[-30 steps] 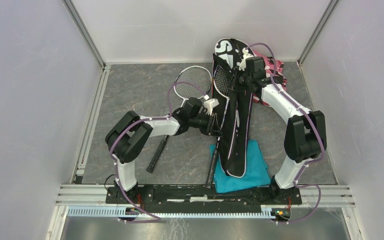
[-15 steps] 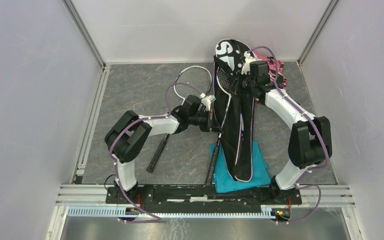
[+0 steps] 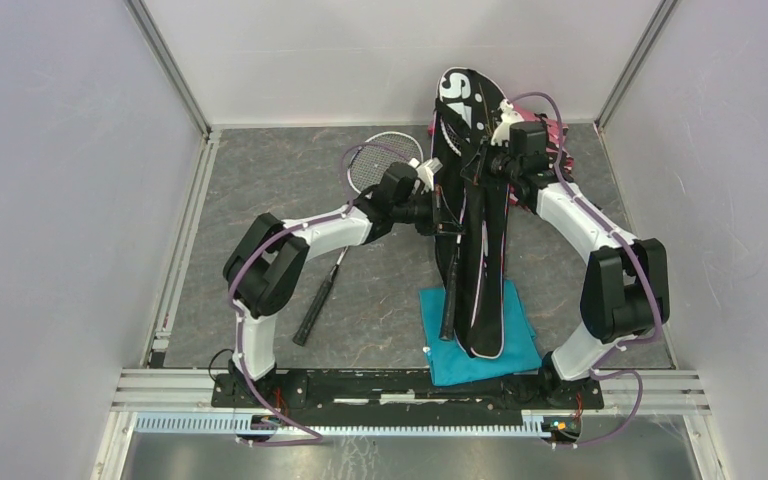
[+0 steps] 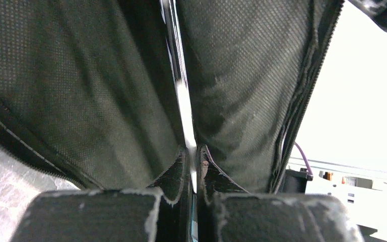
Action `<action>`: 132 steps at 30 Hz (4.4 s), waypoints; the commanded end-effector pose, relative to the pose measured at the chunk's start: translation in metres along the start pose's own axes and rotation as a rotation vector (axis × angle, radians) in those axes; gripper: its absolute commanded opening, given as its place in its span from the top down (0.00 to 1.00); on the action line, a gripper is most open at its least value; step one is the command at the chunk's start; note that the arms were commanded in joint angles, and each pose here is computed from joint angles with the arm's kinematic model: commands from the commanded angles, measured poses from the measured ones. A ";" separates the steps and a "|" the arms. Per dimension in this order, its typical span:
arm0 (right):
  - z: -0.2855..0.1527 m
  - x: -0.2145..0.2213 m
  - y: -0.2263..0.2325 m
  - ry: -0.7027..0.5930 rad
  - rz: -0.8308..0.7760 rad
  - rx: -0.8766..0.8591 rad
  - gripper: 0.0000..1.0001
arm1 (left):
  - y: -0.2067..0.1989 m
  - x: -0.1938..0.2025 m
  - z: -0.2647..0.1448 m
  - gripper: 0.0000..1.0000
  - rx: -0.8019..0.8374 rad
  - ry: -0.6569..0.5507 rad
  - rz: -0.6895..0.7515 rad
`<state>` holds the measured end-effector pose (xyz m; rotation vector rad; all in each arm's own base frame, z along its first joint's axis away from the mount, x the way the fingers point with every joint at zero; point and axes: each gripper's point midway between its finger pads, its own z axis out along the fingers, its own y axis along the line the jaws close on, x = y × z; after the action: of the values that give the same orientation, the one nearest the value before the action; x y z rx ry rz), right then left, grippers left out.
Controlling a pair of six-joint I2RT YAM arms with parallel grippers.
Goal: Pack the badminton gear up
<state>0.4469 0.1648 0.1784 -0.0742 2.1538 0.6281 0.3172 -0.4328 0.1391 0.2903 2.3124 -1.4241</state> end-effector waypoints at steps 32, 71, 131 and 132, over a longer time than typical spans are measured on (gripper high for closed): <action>-0.018 -0.014 0.005 -0.017 0.081 -0.127 1.00 | -0.033 -0.011 -0.003 0.42 0.204 0.042 0.213; -0.029 -0.020 0.005 -0.034 0.029 -0.163 1.00 | 0.225 -0.063 -0.170 0.33 -0.760 0.210 0.545; -0.034 -0.077 0.014 -0.178 0.024 0.068 1.00 | 0.065 -0.038 -0.281 0.98 -0.914 0.000 0.916; -0.034 -0.077 0.016 -0.177 0.021 0.064 1.00 | 0.066 -0.037 -0.279 0.98 -0.926 0.010 0.922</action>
<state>0.4489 0.1456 0.2182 0.0392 2.1273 0.5484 0.3082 -0.1531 0.1943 0.8521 2.1541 0.0075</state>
